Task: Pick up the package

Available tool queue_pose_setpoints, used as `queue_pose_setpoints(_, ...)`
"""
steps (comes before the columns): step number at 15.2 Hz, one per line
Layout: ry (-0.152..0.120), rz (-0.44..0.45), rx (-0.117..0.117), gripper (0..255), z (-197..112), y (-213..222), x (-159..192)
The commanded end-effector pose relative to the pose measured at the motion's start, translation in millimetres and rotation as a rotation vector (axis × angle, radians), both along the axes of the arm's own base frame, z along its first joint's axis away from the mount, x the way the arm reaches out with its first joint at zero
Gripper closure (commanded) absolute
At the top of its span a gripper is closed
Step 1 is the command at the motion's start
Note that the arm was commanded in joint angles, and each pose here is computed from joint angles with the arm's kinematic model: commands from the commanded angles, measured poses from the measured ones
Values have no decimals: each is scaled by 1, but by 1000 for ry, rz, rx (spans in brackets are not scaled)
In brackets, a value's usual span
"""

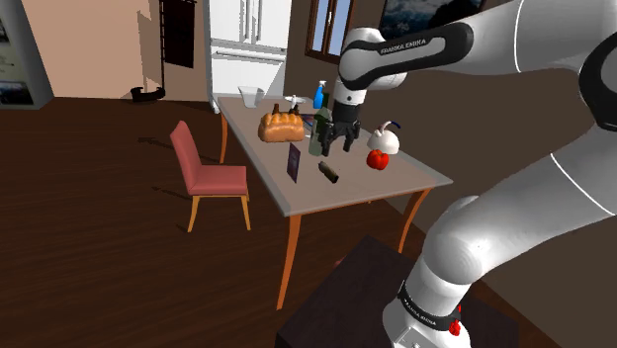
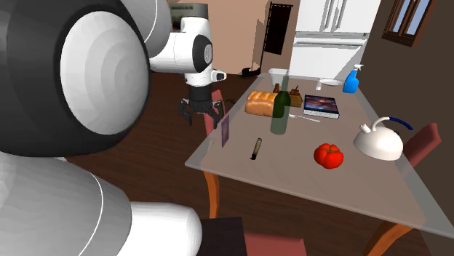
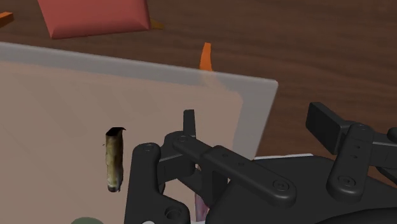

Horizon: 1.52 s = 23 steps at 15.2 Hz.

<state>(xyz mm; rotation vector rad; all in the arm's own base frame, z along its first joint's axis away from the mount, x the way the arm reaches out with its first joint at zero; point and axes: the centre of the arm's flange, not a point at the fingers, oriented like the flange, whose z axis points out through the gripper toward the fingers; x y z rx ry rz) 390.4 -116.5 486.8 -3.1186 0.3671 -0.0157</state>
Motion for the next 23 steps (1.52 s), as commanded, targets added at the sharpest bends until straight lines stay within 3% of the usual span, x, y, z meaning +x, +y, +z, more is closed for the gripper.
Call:
queue_pose_setpoints(1, -5, -13, 7, 0, -13, -23, 9)
queue_pose_setpoints(23, -48, -158, 99, 0, -162, -246, 138)
